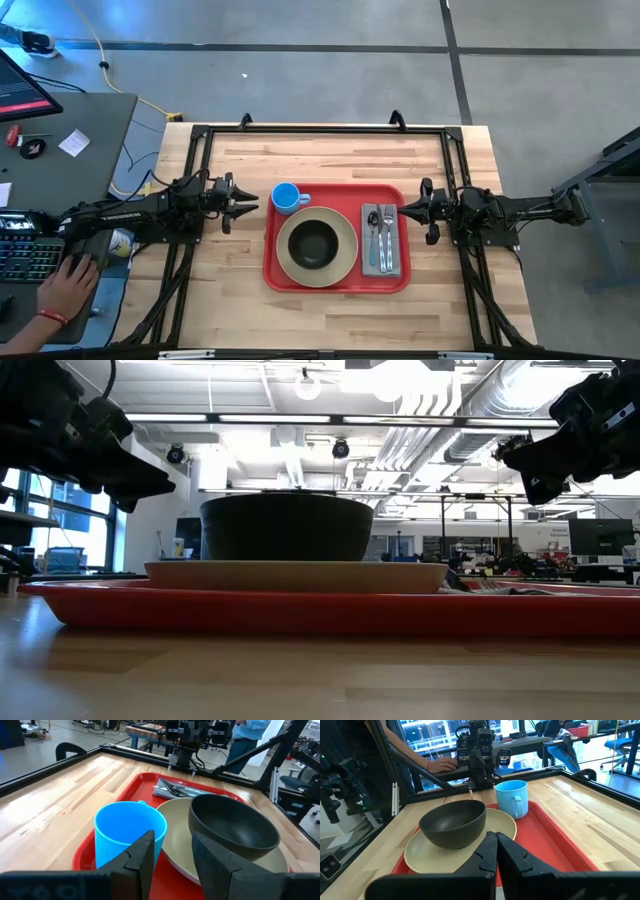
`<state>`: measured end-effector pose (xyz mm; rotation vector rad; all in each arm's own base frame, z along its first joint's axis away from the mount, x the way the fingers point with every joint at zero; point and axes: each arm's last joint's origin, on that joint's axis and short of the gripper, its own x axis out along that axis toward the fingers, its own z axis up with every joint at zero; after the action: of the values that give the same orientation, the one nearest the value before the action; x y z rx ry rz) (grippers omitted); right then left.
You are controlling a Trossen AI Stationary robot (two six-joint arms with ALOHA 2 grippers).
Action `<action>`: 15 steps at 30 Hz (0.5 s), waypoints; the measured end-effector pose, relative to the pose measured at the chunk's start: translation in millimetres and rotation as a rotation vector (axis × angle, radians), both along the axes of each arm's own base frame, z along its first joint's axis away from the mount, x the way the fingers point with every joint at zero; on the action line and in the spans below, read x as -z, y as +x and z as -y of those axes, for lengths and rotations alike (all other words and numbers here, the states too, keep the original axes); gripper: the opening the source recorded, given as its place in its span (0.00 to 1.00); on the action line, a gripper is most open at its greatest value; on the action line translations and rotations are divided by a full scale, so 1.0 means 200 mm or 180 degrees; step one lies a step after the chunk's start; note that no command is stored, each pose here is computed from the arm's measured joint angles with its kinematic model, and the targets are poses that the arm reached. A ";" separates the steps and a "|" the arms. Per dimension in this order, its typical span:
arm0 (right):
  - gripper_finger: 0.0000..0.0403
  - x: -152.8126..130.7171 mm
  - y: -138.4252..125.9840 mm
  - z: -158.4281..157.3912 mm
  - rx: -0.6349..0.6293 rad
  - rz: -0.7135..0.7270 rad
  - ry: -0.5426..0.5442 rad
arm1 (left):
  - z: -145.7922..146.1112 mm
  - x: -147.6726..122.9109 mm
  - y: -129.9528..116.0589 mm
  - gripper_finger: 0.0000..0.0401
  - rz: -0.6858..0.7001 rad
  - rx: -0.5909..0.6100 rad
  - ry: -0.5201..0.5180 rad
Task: Set up tray
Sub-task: Return to Home Position
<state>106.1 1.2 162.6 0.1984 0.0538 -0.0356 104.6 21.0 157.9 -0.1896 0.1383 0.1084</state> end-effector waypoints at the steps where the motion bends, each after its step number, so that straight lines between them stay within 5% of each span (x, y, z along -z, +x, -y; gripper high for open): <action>1: 0.00 0.00 0.00 0.00 0.0001 0.0001 0.0000 | 0.00 0.00 0.00 0.41 -0.0001 0.0000 0.0000; 15: 0.00 0.00 0.00 0.00 0.0000 0.0000 0.0000 | 0.00 0.00 0.00 0.41 -0.0003 -0.0012 0.0002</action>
<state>106.1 1.2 162.6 0.1984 0.0537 -0.0357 104.6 21.1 157.7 -0.1893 0.1388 0.1123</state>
